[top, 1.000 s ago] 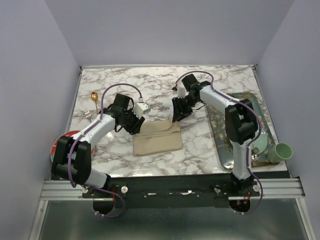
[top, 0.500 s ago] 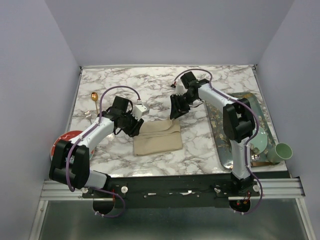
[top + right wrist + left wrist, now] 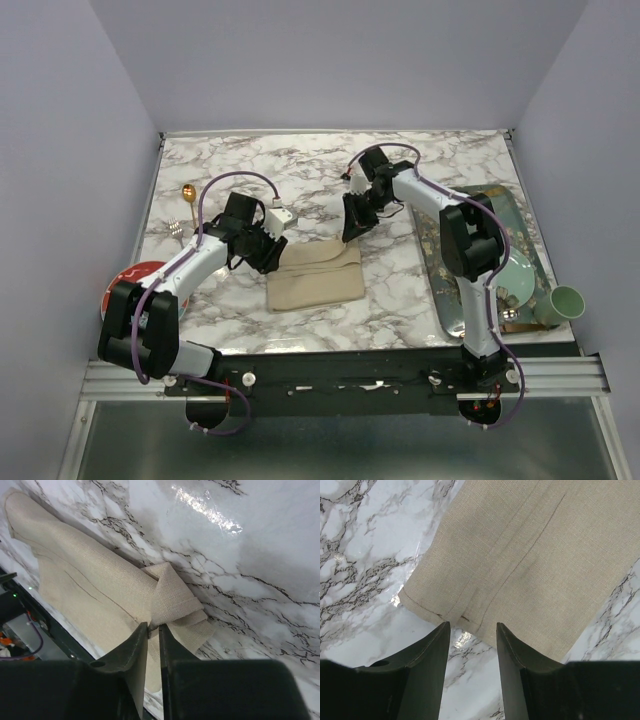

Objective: Fold the napkin into a case and place the utensils inside
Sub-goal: Smooth out the 2/3-rectangle-folded napkin at the center of the board.

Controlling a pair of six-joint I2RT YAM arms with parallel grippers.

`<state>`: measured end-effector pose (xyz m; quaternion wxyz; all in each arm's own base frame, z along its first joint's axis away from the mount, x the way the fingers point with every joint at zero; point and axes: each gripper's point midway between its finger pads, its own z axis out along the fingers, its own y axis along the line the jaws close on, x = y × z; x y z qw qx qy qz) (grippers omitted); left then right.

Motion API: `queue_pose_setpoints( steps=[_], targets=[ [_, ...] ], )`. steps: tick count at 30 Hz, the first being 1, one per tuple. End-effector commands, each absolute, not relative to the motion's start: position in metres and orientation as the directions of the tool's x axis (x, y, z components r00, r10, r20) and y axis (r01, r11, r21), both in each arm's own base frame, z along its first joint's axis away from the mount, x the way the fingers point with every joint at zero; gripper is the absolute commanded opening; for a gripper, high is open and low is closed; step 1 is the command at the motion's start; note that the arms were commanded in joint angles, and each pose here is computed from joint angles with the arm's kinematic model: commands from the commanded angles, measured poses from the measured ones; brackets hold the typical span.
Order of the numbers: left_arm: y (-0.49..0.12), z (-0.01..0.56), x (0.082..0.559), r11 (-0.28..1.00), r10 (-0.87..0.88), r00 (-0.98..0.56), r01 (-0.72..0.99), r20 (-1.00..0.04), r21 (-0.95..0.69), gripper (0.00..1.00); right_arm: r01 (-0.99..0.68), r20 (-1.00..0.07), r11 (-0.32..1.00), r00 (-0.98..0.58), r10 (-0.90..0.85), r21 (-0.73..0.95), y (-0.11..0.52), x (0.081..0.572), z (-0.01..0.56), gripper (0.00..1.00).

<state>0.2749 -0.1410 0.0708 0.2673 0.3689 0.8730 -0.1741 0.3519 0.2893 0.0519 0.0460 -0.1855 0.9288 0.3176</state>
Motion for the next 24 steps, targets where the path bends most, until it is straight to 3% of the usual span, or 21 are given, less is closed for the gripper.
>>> queue_pose_setpoints(
  steps=[1, 5, 13, 24],
  targets=[
    [-0.139, 0.076, 0.274, 0.683, 0.534, -0.586, 0.724, -0.609, -0.098, 0.51, -0.394, -0.225, 0.720, -0.919, -0.324, 0.572, 0.291, 0.356, 0.062, 0.05],
    [-0.142, 0.084, 0.272, 0.676, 0.530, -0.584, 0.729, -0.615, -0.110, 0.51, -0.422, -0.238, 0.700, -0.906, -0.351, 0.576, 0.282, 0.336, 0.086, 0.00],
    [-0.147, 0.085, 0.269, 0.675, 0.509, -0.610, 0.721, -0.607, -0.159, 0.50, -0.402, -0.144, 0.744, -0.910, -0.389, 0.534, 0.256, 0.299, 0.052, 0.01],
    [-0.164, 0.094, 0.294, 0.698, 0.433, -0.656, 0.678, -0.618, -0.230, 0.56, -0.460, -0.127, 0.772, -0.882, -0.453, 0.439, 0.248, 0.294, 0.003, 0.01]
  ],
)
